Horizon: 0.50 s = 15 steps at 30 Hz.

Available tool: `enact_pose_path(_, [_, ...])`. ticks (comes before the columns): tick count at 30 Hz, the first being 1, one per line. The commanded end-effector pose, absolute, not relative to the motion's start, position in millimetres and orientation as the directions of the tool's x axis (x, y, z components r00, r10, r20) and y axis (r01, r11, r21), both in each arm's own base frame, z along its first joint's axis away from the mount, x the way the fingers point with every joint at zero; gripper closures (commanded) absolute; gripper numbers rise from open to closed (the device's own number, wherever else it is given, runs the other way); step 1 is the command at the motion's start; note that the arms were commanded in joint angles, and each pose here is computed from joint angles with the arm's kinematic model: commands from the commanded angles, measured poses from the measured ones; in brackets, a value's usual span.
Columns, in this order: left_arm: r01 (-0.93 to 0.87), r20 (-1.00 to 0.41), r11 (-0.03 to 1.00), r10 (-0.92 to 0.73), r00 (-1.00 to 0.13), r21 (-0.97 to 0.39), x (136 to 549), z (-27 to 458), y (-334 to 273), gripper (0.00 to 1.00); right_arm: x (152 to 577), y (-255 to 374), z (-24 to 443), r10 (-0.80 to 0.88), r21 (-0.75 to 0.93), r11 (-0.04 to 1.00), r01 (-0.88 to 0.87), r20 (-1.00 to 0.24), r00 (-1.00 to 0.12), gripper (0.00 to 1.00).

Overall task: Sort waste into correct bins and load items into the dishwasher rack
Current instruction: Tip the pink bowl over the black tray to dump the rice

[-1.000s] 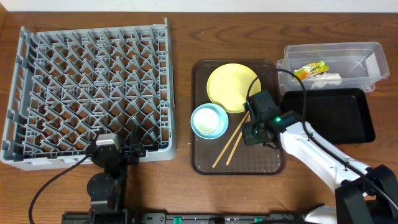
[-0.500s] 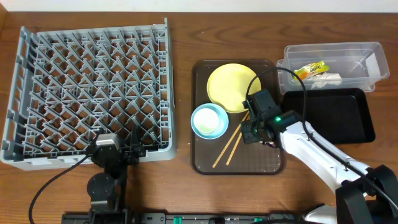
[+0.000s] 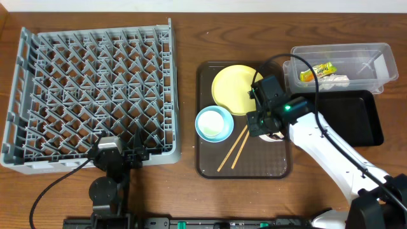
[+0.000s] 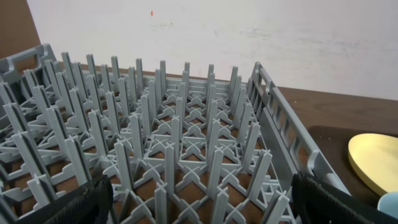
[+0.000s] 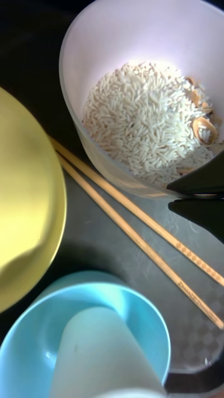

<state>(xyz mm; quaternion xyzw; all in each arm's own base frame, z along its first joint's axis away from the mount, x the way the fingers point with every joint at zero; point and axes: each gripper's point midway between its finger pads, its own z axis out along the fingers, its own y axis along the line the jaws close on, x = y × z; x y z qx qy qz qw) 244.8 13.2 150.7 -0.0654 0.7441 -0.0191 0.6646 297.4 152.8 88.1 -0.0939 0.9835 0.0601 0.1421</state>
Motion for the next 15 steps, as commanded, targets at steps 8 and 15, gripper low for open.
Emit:
enact_pose_path(8, [-0.086, -0.980, 0.991, -0.118, -0.160, -0.106, 243.8, 133.6, 14.4, 0.07, 315.2, 143.2, 133.6, -0.098, 0.105, 0.984, -0.145, -0.365, -0.926, 0.99])
enact_pose_path(15, [-0.086, -0.980, 0.991, -0.118, -0.160, -0.106, 243.8, 133.6, 14.4, 0.07, 325.8, 102.0, 181.1, 0.103, 0.303, 0.952, -0.039, -0.437, -0.894, 0.99])
